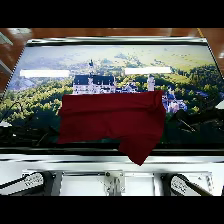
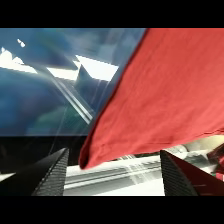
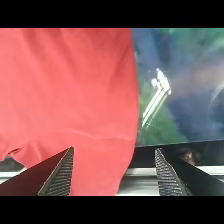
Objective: Fold the shirts.
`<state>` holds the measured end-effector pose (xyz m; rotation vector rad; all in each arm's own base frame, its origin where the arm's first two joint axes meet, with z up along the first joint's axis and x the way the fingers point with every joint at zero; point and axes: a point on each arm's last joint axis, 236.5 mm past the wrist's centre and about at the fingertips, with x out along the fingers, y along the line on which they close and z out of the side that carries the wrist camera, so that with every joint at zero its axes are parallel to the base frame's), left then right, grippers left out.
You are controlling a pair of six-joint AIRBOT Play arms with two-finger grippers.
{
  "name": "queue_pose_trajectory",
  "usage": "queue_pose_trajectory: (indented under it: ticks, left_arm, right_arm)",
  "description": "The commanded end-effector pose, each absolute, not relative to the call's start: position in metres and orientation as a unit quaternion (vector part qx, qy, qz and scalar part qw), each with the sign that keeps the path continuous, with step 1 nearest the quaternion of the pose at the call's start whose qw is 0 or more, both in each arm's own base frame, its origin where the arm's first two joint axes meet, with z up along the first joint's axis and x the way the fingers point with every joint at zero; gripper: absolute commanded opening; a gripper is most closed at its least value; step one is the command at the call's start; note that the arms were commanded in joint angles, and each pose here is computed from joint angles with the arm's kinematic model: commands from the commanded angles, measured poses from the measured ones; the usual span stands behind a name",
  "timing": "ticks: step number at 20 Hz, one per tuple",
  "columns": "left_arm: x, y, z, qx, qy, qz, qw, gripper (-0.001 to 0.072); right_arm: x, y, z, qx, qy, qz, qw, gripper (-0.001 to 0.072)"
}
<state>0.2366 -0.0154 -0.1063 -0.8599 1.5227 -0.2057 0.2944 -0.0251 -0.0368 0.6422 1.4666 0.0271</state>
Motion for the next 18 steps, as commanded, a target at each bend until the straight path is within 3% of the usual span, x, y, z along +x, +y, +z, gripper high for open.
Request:
queue_pose_trajectory:
  ticks: [1, 5, 7, 10, 14, 18]
  left_arm:
    - [0.234, -0.029, -0.117, -0.372, 0.684, -0.094, 0.621, 0.0661]
    - [0.244, -0.050, -0.129, -0.388, 0.686, -0.100, 0.608, 0.0621]
    - [0.256, -0.051, -0.131, -0.405, 0.672, -0.081, 0.615, 0.0225]
    - [0.259, -0.055, -0.128, -0.411, 0.667, -0.088, 0.615, 0.0041]
    - [0.251, -0.062, -0.118, -0.397, 0.671, -0.126, 0.613, 0.0041]
    - [0.250, -0.065, -0.109, -0.390, 0.668, -0.141, 0.618, 0.0041]
  right_arm:
    - [0.295, -0.025, -0.037, 0.290, 0.655, 0.011, 0.697, 0.0636]
    - [0.295, -0.025, -0.037, 0.293, 0.656, 0.009, 0.696, 0.0636]
    - [0.293, -0.026, -0.038, 0.290, 0.659, 0.008, 0.694, 0.0635]
    - [0.273, -0.030, -0.048, 0.271, 0.687, 0.000, 0.675, 0.0635]
    - [0.223, 0.000, -0.075, 0.282, 0.735, 0.028, 0.616, 0.0636]
    - [0.211, 0.032, -0.110, 0.293, 0.718, 0.018, 0.631, 0.0635]
